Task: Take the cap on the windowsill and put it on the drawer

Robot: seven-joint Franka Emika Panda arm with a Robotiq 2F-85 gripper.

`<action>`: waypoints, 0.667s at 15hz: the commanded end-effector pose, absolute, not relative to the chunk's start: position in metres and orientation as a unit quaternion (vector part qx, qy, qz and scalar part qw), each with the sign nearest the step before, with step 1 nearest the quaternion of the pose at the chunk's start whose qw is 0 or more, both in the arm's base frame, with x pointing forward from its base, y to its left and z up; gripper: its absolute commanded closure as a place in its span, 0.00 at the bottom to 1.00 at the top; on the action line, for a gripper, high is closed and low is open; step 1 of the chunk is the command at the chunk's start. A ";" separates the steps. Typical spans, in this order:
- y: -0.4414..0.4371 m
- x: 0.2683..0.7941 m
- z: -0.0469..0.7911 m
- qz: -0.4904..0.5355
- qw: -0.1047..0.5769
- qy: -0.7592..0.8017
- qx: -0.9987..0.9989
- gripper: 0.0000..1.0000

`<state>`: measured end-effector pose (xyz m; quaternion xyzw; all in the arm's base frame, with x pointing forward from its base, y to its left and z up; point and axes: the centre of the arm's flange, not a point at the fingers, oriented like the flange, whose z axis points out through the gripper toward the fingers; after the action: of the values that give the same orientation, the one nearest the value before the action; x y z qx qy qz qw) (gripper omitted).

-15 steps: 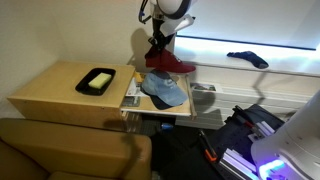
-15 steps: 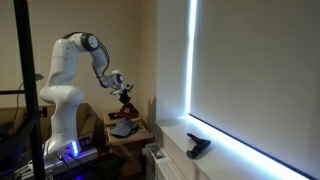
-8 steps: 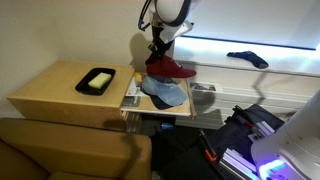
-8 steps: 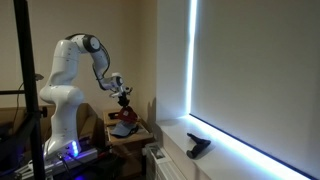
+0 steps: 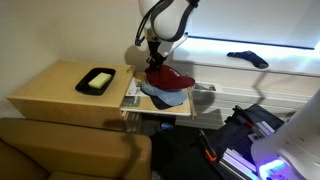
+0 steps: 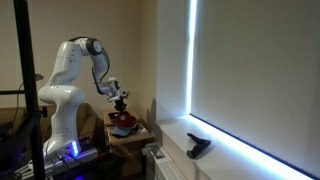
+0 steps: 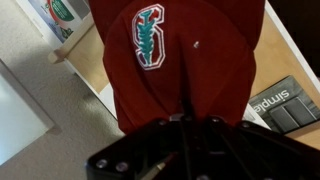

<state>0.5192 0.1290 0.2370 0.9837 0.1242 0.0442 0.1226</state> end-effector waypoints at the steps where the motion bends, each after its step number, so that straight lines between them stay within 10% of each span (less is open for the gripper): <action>1: 0.130 0.517 0.219 0.037 0.139 0.140 0.980 0.99; 6: 0.140 0.510 0.208 0.016 0.134 0.158 0.978 1.00; 7: 0.141 0.510 0.208 0.017 0.138 0.155 0.978 0.70; 10: 0.140 0.514 0.214 0.004 0.127 0.129 0.983 0.56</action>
<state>0.5100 0.1400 0.2101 0.9809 0.1440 0.0189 0.1296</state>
